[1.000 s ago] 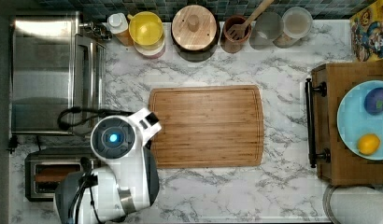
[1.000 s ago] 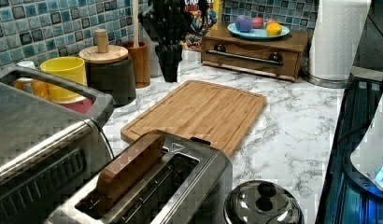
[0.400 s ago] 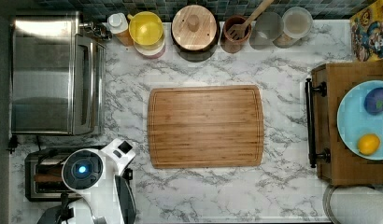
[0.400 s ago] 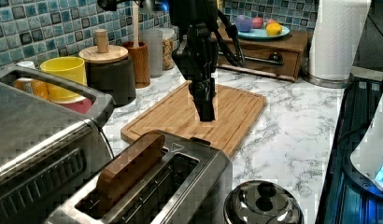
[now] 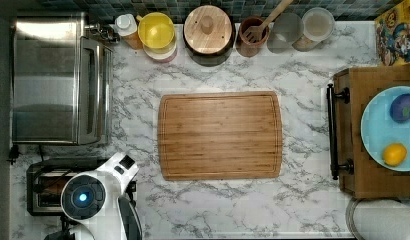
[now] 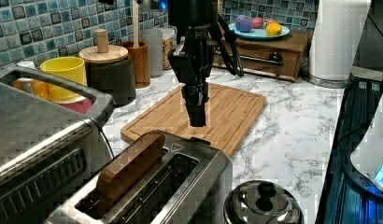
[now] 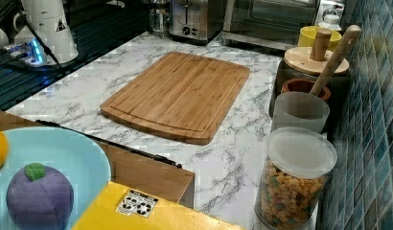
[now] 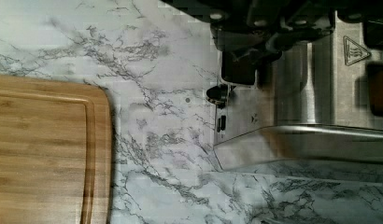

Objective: Turn on the toaster.

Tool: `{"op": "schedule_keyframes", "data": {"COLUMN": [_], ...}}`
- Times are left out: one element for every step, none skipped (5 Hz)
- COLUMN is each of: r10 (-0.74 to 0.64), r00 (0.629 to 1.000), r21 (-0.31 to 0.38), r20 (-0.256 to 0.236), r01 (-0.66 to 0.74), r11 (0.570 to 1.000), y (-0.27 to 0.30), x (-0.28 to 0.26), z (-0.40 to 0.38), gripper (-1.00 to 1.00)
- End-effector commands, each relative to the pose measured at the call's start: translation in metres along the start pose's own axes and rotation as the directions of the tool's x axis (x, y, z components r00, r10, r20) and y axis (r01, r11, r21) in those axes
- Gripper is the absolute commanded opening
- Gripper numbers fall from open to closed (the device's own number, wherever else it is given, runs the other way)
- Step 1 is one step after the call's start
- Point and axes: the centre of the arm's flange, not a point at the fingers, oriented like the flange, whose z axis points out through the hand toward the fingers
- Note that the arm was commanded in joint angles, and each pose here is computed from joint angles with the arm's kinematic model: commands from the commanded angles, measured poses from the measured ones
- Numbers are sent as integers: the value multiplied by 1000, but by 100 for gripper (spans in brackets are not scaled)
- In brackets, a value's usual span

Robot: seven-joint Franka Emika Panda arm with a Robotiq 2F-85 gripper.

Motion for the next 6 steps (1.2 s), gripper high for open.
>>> {"op": "schedule_keyframes", "data": {"r10": [19,28,37,96,131,186], "r00": [999,997,994,989,977,965], "r21": [12,-2,-32,-18,-41,-78], "r20": [49,76,105,114,167,186], "r01": [-20,-27,-33,-95,-126,-174], "r11": [1000,1000,999,995,991,982], "y": [0,-5,-3,11,29,53], "x": [-1,8,15,13,7,-16], "z": [21,42,65,90,117,165], "gripper": [-100,-100,-100,-100,-100,-100]}}
